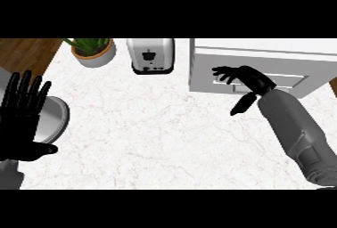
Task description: Pick up the cup, place it into the drawer and close the drawer
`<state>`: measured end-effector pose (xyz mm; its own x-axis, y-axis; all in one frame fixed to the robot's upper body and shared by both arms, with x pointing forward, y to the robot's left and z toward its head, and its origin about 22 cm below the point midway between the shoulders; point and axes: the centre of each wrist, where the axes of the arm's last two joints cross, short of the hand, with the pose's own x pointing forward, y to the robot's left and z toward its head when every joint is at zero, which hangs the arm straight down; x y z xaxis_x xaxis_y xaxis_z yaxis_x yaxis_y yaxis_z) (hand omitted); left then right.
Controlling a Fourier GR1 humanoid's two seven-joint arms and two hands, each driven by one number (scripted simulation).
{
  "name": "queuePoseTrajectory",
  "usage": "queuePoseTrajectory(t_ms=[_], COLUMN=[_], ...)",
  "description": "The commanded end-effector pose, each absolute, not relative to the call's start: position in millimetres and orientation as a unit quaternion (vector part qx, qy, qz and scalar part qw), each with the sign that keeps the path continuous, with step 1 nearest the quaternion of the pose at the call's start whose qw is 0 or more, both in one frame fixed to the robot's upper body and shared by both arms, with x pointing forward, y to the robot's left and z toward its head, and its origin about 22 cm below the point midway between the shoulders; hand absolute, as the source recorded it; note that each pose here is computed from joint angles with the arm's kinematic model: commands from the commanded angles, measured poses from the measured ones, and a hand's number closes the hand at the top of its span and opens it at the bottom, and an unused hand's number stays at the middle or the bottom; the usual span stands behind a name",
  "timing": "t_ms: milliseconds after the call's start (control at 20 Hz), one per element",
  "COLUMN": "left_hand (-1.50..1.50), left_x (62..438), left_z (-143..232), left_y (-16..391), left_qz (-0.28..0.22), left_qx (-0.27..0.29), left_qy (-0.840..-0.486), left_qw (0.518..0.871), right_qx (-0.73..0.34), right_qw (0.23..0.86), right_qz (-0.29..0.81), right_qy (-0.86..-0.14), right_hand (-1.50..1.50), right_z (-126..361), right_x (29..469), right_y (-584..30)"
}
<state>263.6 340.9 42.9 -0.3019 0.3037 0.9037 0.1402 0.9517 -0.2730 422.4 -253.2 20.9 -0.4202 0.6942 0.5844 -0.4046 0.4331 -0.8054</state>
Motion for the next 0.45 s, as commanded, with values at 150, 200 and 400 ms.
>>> queuePoseTrajectory(t_ms=[150,200,400], left_hand=[-1.5,-1.5,-1.5], left_x=[266,267,278], left_z=[41,33,38], left_y=[331,334,326], left_qz=[0.062,0.06,0.065], left_qx=[-0.138,-0.133,-0.131], left_qy=[-0.806,-0.808,-0.809], left_qw=[0.572,0.571,0.569], right_qx=[-0.167,-0.171,-0.17], right_qw=[0.57,0.562,0.558], right_qz=[0.493,0.491,0.498], right_qy=[-0.636,-0.644,-0.642], right_hand=[-1.5,-1.5,-1.5], right_z=[47,27,63], right_x=[430,423,440], right_y=[-299,-288,-290])
